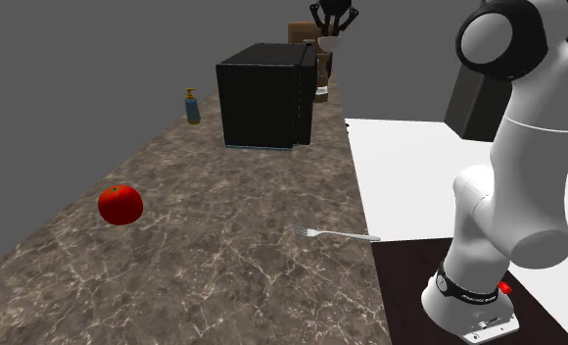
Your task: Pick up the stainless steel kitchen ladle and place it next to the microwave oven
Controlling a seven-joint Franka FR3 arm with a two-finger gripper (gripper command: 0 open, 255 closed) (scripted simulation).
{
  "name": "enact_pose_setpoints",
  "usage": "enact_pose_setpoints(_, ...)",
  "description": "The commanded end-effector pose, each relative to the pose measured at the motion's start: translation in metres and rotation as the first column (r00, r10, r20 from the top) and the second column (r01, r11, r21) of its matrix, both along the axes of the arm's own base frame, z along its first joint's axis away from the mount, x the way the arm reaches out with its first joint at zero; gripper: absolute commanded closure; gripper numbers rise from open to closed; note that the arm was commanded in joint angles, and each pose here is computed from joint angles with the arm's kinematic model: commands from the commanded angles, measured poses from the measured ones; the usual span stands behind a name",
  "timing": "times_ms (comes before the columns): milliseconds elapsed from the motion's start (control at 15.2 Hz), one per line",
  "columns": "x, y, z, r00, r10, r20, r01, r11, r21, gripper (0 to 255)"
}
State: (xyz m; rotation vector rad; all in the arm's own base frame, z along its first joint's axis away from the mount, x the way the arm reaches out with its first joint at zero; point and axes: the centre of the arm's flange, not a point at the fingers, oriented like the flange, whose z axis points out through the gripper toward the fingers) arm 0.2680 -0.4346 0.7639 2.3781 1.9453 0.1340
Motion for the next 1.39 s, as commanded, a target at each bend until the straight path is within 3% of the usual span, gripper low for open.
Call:
enact_pose_setpoints(0,-0.019,-0.018,-0.001,1.000,0.004,0.001,-0.004,1.000,0.000,255)
enact_pose_setpoints(396,-0.076,-0.076,-0.001,1.000,0.004,0.001,-0.004,1.000,0.000,255)
enact_pose_setpoints(1320,-0.076,-0.076,-0.075,1.000,0.004,0.001,-0.004,1.000,0.000,255)
